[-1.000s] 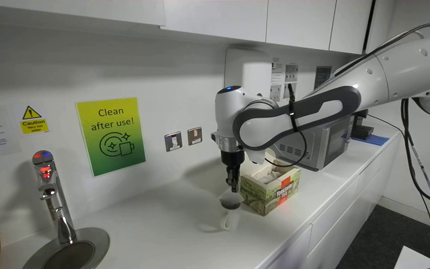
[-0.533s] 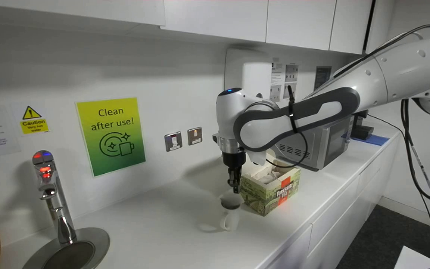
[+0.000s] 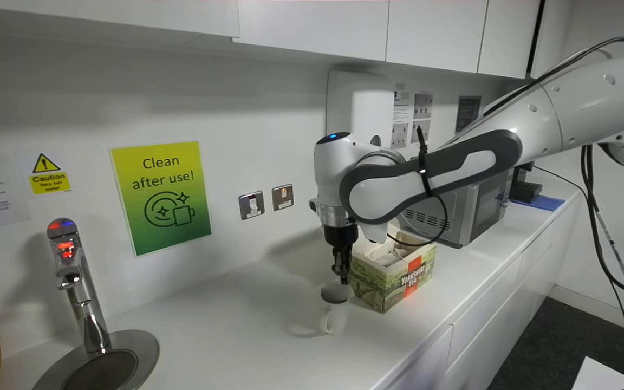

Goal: Get one tea bag from the box and put it in the tea cup

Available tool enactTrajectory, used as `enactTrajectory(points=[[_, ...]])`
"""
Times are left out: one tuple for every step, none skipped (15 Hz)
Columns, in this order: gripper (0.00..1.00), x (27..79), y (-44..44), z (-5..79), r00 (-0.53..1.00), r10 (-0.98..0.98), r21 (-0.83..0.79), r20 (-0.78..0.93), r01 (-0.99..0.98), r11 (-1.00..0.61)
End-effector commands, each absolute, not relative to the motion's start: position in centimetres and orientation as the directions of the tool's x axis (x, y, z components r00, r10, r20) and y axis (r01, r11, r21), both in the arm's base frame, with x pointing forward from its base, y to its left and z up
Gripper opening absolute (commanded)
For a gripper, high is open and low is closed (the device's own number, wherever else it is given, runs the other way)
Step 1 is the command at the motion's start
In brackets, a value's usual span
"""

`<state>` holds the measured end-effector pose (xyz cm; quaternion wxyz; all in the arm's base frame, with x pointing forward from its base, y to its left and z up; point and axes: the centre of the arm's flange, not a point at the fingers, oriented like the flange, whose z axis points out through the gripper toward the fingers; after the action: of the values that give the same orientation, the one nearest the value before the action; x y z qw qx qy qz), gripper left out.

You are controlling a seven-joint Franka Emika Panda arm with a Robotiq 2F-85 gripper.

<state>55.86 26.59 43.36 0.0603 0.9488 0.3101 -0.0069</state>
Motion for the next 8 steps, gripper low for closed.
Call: enactTrajectory(points=[[0.0,54.8,26.8,43.5,0.812,0.58,0.11,-0.063,0.583,-0.805],[0.0,54.7,27.1,43.4,0.809,0.584,0.113,-0.065,0.587,-0.801],[0.0,54.6,27.3,43.2,0.807,0.587,0.114,-0.068,0.59,-0.799],[0.0,54.5,27.6,43.1,0.804,0.591,0.117,-0.07,0.595,-0.795],[0.0,54.5,27.7,42.9,0.802,0.593,0.117,-0.072,0.597,-0.794],[0.0,54.4,27.8,42.8,0.801,0.594,0.116,-0.075,0.599,-0.792],[0.0,54.4,27.9,42.6,0.8,0.595,0.117,-0.078,0.6,-0.792],[0.0,54.3,27.8,42.5,0.8,0.595,0.117,-0.081,0.6,-0.791]])
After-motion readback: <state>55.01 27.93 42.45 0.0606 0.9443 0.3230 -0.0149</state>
